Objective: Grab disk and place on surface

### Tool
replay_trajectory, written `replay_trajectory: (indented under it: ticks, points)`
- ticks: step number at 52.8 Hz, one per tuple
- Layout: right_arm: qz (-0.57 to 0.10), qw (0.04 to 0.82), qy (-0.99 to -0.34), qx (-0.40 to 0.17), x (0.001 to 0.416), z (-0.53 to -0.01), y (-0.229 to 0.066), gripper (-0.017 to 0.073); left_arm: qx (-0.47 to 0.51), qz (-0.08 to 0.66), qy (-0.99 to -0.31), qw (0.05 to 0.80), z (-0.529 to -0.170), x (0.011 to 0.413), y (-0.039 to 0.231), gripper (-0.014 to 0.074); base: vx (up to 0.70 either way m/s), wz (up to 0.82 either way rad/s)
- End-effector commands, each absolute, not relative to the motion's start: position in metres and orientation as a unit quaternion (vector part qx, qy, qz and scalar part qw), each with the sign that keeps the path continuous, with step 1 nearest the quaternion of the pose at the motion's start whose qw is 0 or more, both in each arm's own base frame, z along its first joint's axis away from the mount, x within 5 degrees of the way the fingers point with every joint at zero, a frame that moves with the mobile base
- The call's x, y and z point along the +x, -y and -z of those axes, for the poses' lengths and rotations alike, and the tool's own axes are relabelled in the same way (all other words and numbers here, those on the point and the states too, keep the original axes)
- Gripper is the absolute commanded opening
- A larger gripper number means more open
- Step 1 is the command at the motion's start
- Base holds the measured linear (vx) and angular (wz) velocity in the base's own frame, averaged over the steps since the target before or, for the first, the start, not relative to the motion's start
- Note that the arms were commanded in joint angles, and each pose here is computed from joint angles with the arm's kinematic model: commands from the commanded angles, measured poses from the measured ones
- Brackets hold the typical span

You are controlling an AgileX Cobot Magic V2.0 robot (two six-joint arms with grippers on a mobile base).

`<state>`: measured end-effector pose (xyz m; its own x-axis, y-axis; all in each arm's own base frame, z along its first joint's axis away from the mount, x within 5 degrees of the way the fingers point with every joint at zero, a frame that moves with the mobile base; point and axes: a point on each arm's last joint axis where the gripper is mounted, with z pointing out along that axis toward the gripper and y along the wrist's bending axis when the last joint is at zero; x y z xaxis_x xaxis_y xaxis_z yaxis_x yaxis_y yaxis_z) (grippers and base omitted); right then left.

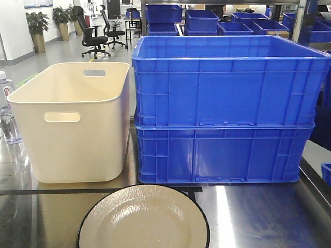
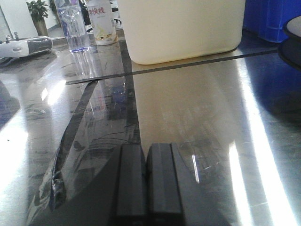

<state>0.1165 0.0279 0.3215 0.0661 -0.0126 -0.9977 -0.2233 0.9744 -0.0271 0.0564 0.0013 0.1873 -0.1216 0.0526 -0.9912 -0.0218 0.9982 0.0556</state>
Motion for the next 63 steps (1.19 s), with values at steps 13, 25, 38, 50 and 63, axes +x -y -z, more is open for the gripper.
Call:
replay_trajectory:
  ticks: [13, 25, 38, 50, 63]
  points:
    - [-0.064, 0.762, -0.640, -0.074, 0.115, -0.339, -0.025, -0.0009, 0.002, -0.025, -0.721, 0.692, -0.191, 0.056, -0.002, -0.0008, 0.00, 0.00]
    - [-0.054, 0.744, -0.659, -0.096, 0.112, -0.312, -0.026, -0.0009, 0.002, -0.025, -0.721, 0.692, -0.191, 0.056, -0.002, -0.0008, 0.00, 0.00]
    - [-0.043, 0.729, -0.683, -0.033, 0.082, -0.246, -0.009, -0.0009, 0.002, -0.025, -0.721, 0.692, -0.191, 0.056, -0.002, -0.0008, 0.00, 0.00]
    - [-0.032, 0.746, -0.665, -0.023, 0.057, -0.213, -0.005, -0.0009, 0.002, -0.025, -0.721, 0.692, -0.191, 0.056, -0.002, -0.0008, 0.00, 0.00]
    - [-0.031, 0.749, -0.661, -0.024, 0.056, -0.204, -0.005, -0.0009, 0.002, -0.025, -0.721, 0.692, -0.191, 0.056, -0.002, -0.0008, 0.00, 0.00]
